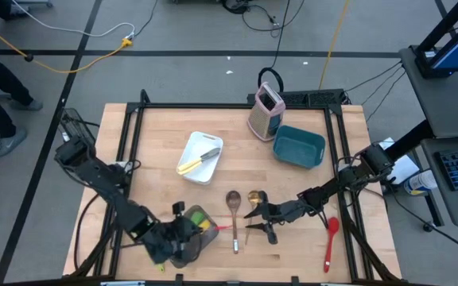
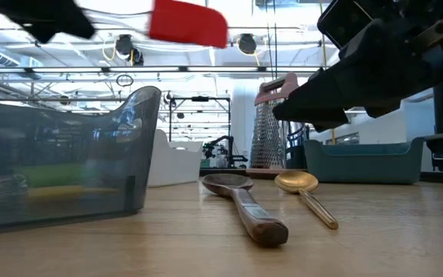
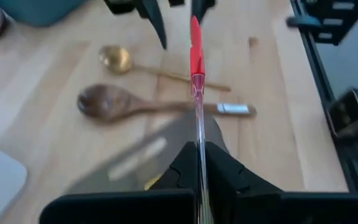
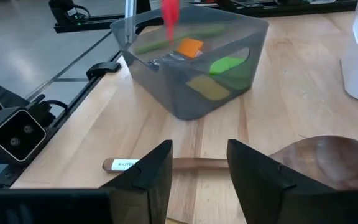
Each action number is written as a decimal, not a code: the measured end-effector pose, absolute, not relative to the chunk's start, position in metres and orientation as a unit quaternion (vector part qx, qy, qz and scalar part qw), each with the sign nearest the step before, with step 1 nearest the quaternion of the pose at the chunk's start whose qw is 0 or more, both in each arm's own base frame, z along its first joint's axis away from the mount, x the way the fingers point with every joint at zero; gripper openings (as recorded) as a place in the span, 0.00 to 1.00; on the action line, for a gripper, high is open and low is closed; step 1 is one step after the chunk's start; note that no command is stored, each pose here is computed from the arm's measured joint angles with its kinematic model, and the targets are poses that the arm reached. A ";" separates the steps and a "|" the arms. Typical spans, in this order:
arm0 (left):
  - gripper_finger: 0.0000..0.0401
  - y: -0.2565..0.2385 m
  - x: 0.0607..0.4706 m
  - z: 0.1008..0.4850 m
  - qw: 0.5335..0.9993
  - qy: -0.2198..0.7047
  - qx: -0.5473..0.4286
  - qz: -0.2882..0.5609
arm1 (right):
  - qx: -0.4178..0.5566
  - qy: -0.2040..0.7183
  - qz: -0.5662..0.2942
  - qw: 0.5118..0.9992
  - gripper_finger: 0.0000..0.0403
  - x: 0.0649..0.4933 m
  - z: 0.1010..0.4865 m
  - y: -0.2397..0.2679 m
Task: Pick & Place Kitchen Items
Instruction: Put the red spatula into the black bin, then put the gold spoon into the blue bin
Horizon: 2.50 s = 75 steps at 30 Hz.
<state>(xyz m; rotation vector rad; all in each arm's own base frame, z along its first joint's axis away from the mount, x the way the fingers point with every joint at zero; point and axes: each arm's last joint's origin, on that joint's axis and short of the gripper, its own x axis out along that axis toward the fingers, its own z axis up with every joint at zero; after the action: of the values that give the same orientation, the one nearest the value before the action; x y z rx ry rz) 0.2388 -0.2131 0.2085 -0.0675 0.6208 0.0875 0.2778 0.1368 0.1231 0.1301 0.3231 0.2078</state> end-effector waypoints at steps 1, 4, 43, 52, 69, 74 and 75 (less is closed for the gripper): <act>0.01 -0.216 0.234 0.208 0.949 0.310 -0.035 0.041 | 0.063 0.163 0.103 0.979 0.36 0.278 0.123 0.137; 0.02 -0.224 0.224 0.214 0.944 0.324 -0.038 0.058 | 0.058 0.177 0.100 0.977 0.35 0.277 0.120 0.136; 0.11 -0.256 0.263 0.167 0.781 0.458 -0.372 0.206 | 0.070 0.185 0.096 0.976 0.33 0.276 0.118 0.136; 0.22 -0.251 0.270 0.153 0.760 0.504 -0.358 0.203 | 0.055 0.184 0.099 0.977 0.32 0.276 0.118 0.136; 0.20 -0.232 0.268 0.203 0.827 0.445 -0.305 0.161 | 0.074 0.174 0.038 0.981 0.32 0.277 0.119 0.132; 0.17 -0.222 0.265 0.229 0.892 0.351 -0.227 0.171 | 0.086 0.165 -0.050 0.981 0.32 0.277 0.117 0.127; 0.16 -0.221 0.265 0.232 0.901 0.337 -0.211 0.176 | 0.102 0.165 -0.077 0.978 0.32 0.276 0.116 0.125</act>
<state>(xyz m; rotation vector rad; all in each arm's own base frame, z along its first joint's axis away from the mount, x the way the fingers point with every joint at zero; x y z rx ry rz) 0.2651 -0.2207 0.2318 -0.4373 0.6965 0.3634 0.2762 0.1251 0.1158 0.2061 0.3321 -0.1551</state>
